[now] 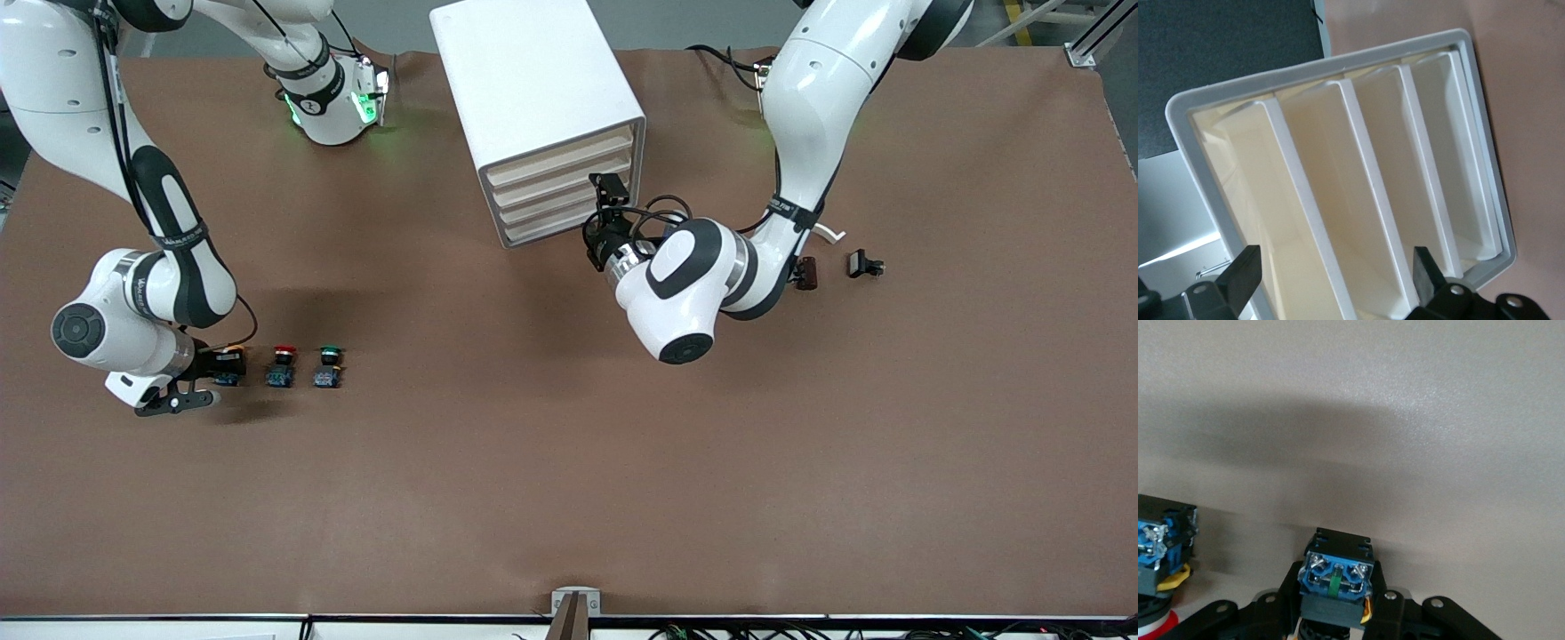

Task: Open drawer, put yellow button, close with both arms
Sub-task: 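Lift the button with the right gripper while the left gripper grips the drawer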

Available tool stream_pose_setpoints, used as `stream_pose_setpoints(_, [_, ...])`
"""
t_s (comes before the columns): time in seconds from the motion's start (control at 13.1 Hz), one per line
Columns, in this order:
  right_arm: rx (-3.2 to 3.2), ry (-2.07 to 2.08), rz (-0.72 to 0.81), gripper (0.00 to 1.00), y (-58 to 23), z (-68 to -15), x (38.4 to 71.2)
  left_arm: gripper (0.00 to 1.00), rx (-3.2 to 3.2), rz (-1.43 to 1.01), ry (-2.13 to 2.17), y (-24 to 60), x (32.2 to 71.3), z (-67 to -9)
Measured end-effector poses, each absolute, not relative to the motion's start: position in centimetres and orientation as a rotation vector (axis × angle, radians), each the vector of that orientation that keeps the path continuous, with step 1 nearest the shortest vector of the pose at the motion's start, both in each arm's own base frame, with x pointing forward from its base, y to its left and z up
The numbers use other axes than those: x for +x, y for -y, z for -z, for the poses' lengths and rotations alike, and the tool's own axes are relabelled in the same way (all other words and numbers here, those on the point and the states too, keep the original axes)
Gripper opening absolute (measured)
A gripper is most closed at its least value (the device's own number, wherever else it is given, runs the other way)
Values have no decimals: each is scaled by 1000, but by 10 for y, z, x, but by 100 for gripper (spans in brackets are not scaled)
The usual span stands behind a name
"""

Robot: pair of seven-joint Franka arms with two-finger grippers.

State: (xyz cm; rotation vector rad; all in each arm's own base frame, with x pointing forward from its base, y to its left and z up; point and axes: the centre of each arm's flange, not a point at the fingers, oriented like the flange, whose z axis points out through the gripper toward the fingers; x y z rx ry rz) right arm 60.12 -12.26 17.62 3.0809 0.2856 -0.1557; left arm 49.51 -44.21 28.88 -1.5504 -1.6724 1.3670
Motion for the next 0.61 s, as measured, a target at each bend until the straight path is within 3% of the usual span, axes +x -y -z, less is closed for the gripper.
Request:
stream_pose_setpoints(0.23, [3077,-284,117,43,123,-197,610,100,-1527,-1375,1634,444,489,-280])
stream_pose_setpoints(0.61, [3105,-203,199,43,112,-296,606,100,-1443,-1424,1580,469,466,-257])
